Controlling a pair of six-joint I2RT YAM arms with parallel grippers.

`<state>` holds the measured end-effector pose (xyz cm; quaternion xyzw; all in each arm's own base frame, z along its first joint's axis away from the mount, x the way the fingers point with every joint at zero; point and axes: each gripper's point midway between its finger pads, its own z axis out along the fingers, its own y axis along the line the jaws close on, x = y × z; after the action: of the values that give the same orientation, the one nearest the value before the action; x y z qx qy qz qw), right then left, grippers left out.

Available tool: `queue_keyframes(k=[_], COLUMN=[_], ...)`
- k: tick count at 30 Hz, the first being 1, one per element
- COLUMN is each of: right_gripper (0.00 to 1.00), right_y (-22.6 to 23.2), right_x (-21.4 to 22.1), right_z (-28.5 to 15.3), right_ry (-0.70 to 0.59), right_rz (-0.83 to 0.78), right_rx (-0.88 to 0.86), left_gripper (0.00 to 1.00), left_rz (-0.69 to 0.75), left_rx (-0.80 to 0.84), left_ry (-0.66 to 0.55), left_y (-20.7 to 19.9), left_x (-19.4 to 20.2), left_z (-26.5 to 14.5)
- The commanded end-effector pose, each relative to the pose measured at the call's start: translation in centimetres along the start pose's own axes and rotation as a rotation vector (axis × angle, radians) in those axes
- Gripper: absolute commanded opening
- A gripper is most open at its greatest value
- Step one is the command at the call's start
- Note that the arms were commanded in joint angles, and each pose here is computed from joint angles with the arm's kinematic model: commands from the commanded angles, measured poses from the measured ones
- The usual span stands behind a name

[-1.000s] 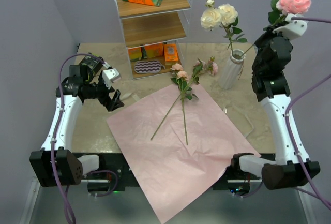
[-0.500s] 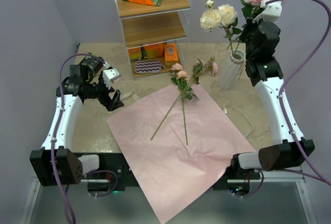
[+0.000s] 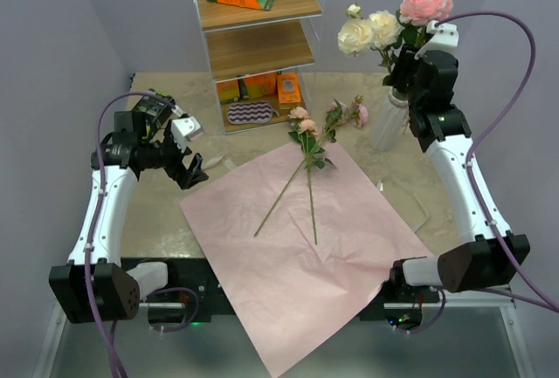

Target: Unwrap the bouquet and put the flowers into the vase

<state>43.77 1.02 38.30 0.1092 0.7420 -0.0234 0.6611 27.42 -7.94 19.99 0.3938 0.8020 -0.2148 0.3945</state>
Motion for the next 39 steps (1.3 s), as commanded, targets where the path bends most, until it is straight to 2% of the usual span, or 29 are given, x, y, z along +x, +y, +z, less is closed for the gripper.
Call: queue_keyframes(k=[1, 3, 4, 5, 9, 14, 22, 30, 35, 39], right_gripper=[0.62, 0.92, 0.94, 0.99, 0.99, 0.99, 0.99, 0.99, 0.99, 0.99], right_y=[0.5, 0.4, 0.5, 0.4, 0.4, 0.4, 1.9, 4.0, 9.0, 12.8], right_x=[-2.9, -4.3, -6.1, -5.9, -7.1, -4.6, -6.8, -6.1, -5.6, -2.5], right_z=[-3.4, -4.9, -6.1, -6.9, -10.7, -14.6, -21.0, -20.2, -21.0, -22.1], right_ry=[-0.032, -0.041, -0.07, -0.043, -0.045, 0.027, -0.015, 0.02, 0.047, 0.123], right_rz=[0.064, 0.08, 0.092, 0.085, 0.115, 0.149, 0.201, 0.177, 0.093, 0.04], right_rx=[-0.052, -0.062, -0.078, -0.082, -0.138, -0.206, -0.384, -0.482, -0.772, -0.958], left_gripper=[0.99, 0.99, 1.0, 0.99, 0.99, 0.99, 0.99, 0.99, 0.99, 0.99], left_rz=[0.033, 0.023, 0.028, 0.019, 0.008, -0.005, -0.03, -0.058, -0.064, -0.057], left_rx=[-0.039, -0.038, -0.042, -0.042, -0.044, -0.033, -0.041, -0.05, -0.065, -0.076], left_ry=[-0.047, -0.059, -0.066, -0.071, -0.086, -0.107, -0.115, -0.12, -0.109, -0.102], left_y=[-0.1, -0.3, -0.5, -0.5, -0.8, -1.2, -1.2, -1.0, -0.5, -0.2], left_x=[-1.9, -2.2, -2.4, -2.6, -2.9, -3.5, -3.7, -3.6, -3.5, -3.6], left_z=[-1.6, -1.8, -1.9, -2.0, -2.2, -2.4, -2.5, -2.3, -2.2, -2.3])
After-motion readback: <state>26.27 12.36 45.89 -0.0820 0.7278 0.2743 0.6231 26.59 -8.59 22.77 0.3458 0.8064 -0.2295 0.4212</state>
